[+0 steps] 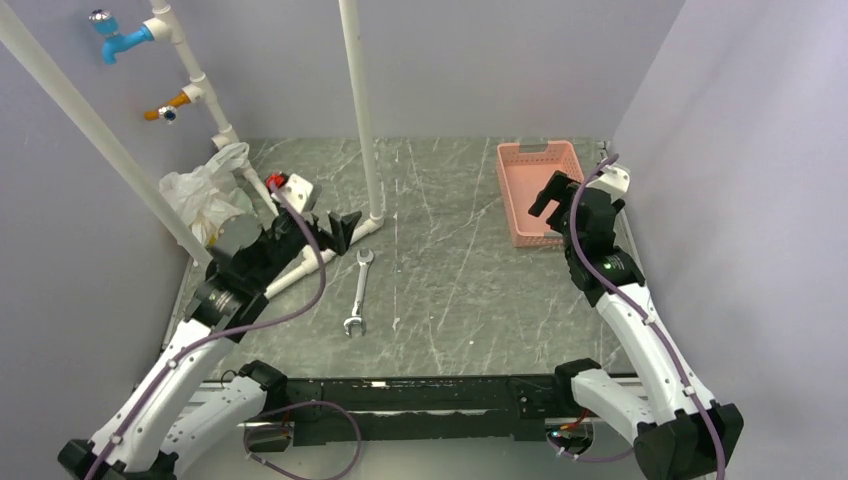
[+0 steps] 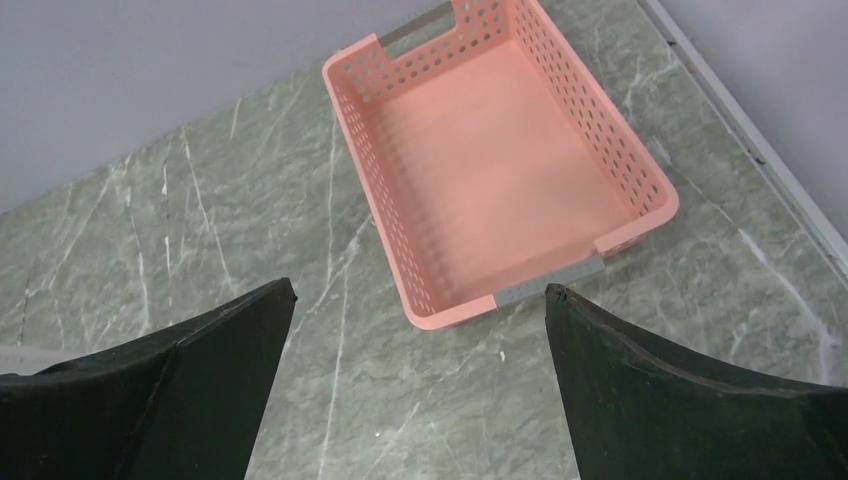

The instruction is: Take the fake fruits out of the plastic bag

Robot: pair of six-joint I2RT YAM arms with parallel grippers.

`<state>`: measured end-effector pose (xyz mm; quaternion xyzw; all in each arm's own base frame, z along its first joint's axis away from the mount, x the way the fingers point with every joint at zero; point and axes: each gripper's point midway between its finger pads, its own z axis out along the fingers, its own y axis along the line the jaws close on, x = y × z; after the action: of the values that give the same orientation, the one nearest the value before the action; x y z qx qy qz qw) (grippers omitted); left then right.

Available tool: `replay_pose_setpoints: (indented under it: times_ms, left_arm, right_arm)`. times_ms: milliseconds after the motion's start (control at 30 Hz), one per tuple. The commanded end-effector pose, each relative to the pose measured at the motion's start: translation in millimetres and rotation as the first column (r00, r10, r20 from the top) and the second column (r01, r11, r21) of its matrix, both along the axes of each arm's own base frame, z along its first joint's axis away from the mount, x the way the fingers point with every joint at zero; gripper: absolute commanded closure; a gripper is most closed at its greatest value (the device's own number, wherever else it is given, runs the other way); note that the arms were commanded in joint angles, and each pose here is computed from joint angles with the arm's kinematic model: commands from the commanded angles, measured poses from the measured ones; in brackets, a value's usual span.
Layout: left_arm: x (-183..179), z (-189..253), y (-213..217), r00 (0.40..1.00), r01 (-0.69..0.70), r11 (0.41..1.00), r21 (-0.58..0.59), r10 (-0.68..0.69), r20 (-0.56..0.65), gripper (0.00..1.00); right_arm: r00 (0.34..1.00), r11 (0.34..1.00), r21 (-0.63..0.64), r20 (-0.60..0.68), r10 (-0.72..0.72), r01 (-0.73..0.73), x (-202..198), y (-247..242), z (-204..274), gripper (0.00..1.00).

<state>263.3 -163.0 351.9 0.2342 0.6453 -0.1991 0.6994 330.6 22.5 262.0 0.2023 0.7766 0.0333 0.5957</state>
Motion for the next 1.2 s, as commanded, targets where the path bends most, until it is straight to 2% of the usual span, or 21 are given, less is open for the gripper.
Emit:
replay_pose_setpoints:
  times_ms: [0,133,267,433,700,833,1000,1067,1167]
  left_arm:
    - [28.0,-10.3,31.3,0.961,-0.248,0.969,0.015,0.248,-0.126,0.01]
    - [41.1,-23.4,45.1,0.914,-0.352,0.934,0.065,0.358,-0.19,0.0]
    - [48.6,-34.3,51.2,0.881,-0.4,0.91,0.107,0.415,-0.227,0.01]
    - [59.2,-50.9,67.6,0.802,-0.508,0.846,0.161,0.533,-0.269,0.01]
    - [73.2,-78.8,83.9,0.699,-0.607,0.755,0.248,0.656,-0.285,0.01]
    - [81.5,-96.7,101.2,0.605,-0.671,0.653,0.352,0.756,-0.249,0.01]
    - [94.4,-123.5,127.4,0.455,-0.704,0.436,0.56,0.883,-0.115,0.01]
    - [100.3,-136.0,132.8,0.416,-0.685,0.362,0.632,0.907,-0.069,0.01]
    - [112.2,-152.7,139.7,0.37,-0.65,0.29,0.702,0.928,-0.04,0.0]
  right_arm:
    - [0.999,1.0,0.03,0.039,-0.008,0.007,9.6,5.3,18.2,0.0]
    - [0.999,0.998,0.052,0.011,0.038,-0.039,13.6,17.3,10.9,0.0]
    - [0.984,0.981,0.084,0.006,0.176,-0.176,16.4,44.7,-0.1,0.0]
    - [0.917,0.909,0.135,-0.013,0.399,-0.394,10.2,105.9,-21.0,0.0]
    - [0.818,0.813,0.147,-0.034,0.574,-0.564,-10.3,194.3,-38.5,0.0]
    - [0.755,0.752,0.141,-0.039,0.654,-0.644,-25.1,225.7,-46.0,0.0]
    - [0.697,0.697,0.117,-0.053,0.715,-0.707,-41.5,243.5,-59.0,0.0]
    - [0.671,0.669,0.111,-0.032,0.741,-0.735,-46.1,247.7,-57.1,0.0]
    - [0.634,0.632,0.092,-0.017,0.773,-0.769,-54.8,247.8,-56.5,0.0]
